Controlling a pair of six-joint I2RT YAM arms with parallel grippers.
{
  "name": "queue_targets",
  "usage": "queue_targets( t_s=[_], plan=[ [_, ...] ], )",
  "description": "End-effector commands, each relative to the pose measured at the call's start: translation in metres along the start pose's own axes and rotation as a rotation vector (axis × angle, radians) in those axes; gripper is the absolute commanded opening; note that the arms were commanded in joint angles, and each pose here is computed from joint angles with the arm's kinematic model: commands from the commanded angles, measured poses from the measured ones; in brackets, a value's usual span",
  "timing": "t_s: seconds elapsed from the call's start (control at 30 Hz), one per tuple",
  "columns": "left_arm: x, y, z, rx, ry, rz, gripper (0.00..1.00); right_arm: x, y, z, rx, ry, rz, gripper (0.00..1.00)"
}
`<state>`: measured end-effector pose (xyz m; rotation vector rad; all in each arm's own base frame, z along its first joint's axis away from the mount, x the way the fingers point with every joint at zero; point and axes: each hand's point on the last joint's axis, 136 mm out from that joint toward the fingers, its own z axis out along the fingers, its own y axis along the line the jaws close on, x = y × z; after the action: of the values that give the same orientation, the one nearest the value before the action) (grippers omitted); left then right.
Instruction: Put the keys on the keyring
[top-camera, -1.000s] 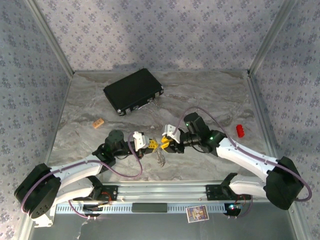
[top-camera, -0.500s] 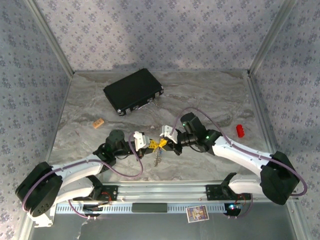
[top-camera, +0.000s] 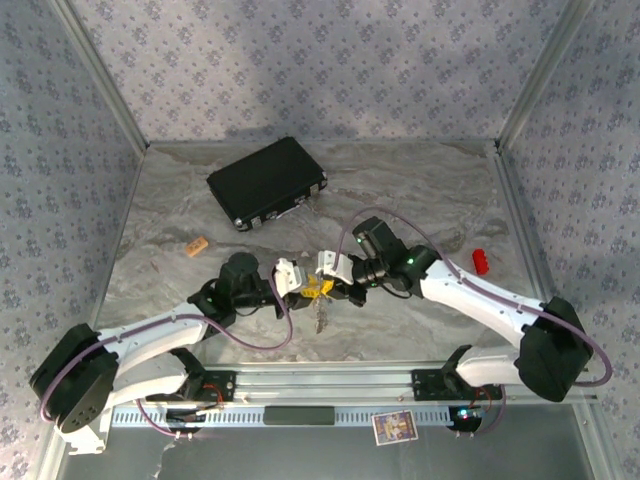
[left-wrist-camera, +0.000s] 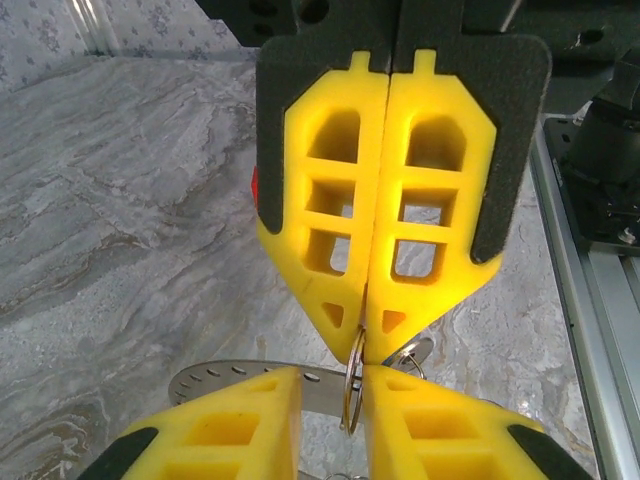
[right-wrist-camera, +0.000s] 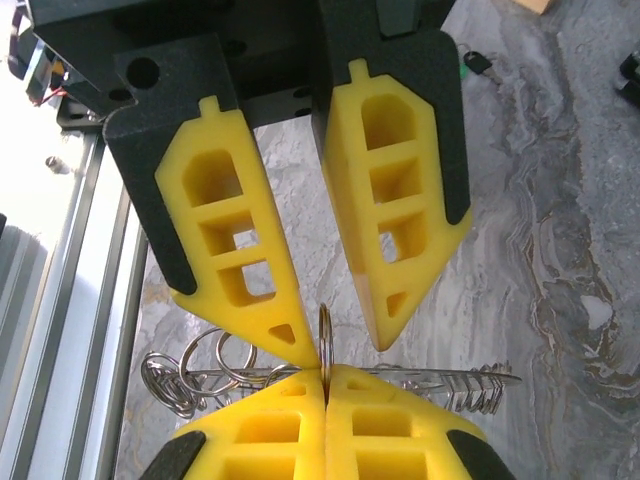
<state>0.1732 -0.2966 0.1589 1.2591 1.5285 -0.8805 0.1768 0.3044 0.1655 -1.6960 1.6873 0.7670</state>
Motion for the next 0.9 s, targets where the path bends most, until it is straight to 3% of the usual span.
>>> queue_targets(
  t_s=[0.0, 0.07, 0.17, 0.33, 0.53, 0.7, 0.77, 0.8, 0.83, 0.87],
  plan=[
    [-0.009, -0.004, 0.0, 0.021, 0.004, 0.032, 0.22, -0.006, 0.006, -0.005, -0.034, 0.034, -0.049, 0.0],
    [-0.01, -0.005, 0.0, 0.031, 0.004, 0.037, 0.19, -0.011, 0.007, -0.005, -0.046, 0.029, -0.059, 0.0],
    [-0.011, -0.007, 0.0, 0.044, 0.003, 0.045, 0.0, -0.018, 0.009, -0.006, -0.064, 0.003, -0.063, 0.0],
    [-0.018, -0.011, -0.004, 0.046, -0.056, 0.061, 0.0, -0.019, 0.006, -0.005, -0.042, -0.096, -0.026, 0.14],
    [-0.026, -0.015, -0.007, 0.06, -0.13, 0.065, 0.0, -0.015, 0.002, -0.002, -0.023, -0.185, 0.021, 0.14],
    [-0.03, -0.018, -0.009, 0.066, -0.164, 0.069, 0.0, -0.011, 0.002, 0.002, -0.028, -0.185, 0.031, 0.12],
    [-0.032, -0.018, -0.009, 0.068, -0.175, 0.065, 0.0, -0.011, 0.002, 0.002, -0.031, -0.187, 0.031, 0.01],
    [-0.031, -0.017, -0.009, 0.061, -0.171, 0.061, 0.0, -0.012, 0.001, 0.0, -0.031, -0.187, 0.03, 0.0],
    [-0.031, -0.014, -0.008, 0.049, -0.162, 0.054, 0.02, -0.013, 0.001, 0.0, -0.032, -0.183, 0.028, 0.0],
    [-0.029, -0.012, -0.008, 0.036, -0.149, 0.047, 0.11, -0.013, 0.001, -0.002, -0.034, -0.174, 0.025, 0.0]
  ],
)
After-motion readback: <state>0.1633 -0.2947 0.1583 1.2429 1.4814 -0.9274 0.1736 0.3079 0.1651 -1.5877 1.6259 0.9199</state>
